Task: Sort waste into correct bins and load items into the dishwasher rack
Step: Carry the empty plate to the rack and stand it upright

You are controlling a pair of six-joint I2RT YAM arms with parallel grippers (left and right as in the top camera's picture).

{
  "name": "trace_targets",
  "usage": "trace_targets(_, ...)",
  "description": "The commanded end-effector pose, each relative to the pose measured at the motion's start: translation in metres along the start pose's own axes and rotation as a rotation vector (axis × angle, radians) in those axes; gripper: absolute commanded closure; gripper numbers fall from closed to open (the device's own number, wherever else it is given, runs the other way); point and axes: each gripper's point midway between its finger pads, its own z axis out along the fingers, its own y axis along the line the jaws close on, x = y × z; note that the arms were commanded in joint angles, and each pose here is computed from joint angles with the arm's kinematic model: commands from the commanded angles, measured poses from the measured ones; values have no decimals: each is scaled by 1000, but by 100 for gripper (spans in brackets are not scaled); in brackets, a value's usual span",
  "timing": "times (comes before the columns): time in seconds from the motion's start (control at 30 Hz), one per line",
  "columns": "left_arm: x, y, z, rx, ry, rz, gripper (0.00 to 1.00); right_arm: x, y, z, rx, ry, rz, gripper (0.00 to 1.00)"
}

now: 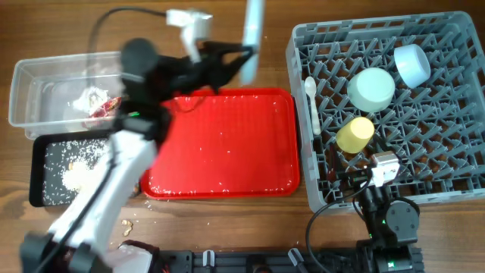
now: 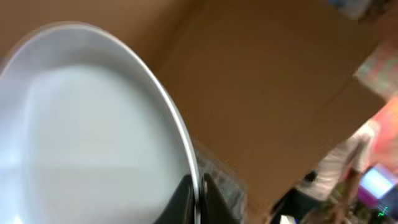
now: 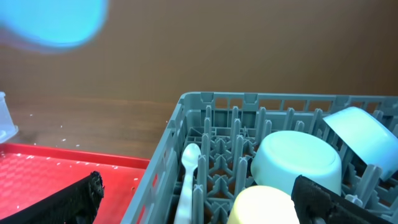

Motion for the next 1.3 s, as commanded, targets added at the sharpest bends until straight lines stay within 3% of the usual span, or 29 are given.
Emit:
trace_targets(0.0, 19, 24, 61, -10, -124, -415, 96, -2, 1, 0, -5, -11, -13, 0)
trace_targets(0.2, 75, 57, 114, -27, -205, -740, 96, -2, 1, 0, -5, -11, -13, 0)
trace_targets(0.33, 103, 78, 121, -96, -167, -782, 95, -2, 1, 0, -5, -11, -13, 0)
trace_targets(0.37, 106, 82, 120, -117, -162, -784, 88, -2, 1, 0, -5, -11, -13, 0)
trace_targets(0.43, 107, 83, 120, -122, -150, -718, 45, -2, 1, 0, -5, -11, -13, 0)
trace_targets(0.47, 106, 82, 119, -117, -138, -684, 30, -2, 1, 0, -5, -11, -13, 0)
trace_targets(0.5, 105, 79, 118, -108, -122, -636, 2, -2, 1, 0, -5, -11, -13, 0)
trace_targets(0.77, 82, 66, 56, -280, 59, -390, 1, -2, 1, 0, -5, -11, -13, 0)
trace_targets(0.9, 48, -1, 7, -275, 72, -152, 0, -2, 1, 0, -5, -11, -13, 0)
trace_targets(1.0, 23, -40, -44, -317, 53, 143, 0, -2, 1, 0, -5, -11, -13, 0)
trace_targets(1.17, 17, -54, -144, -600, -25, 155, 0, -2, 1, 0, -5, -11, -13, 0)
trace_targets(1.2, 24, -54, -190, -764, -66, 142, 0, -2, 1, 0, -5, -11, -13, 0)
trace_targets(1.27, 28, -58, -222, -873, -97, 191, 0, -2, 1, 0, -5, -11, -13, 0)
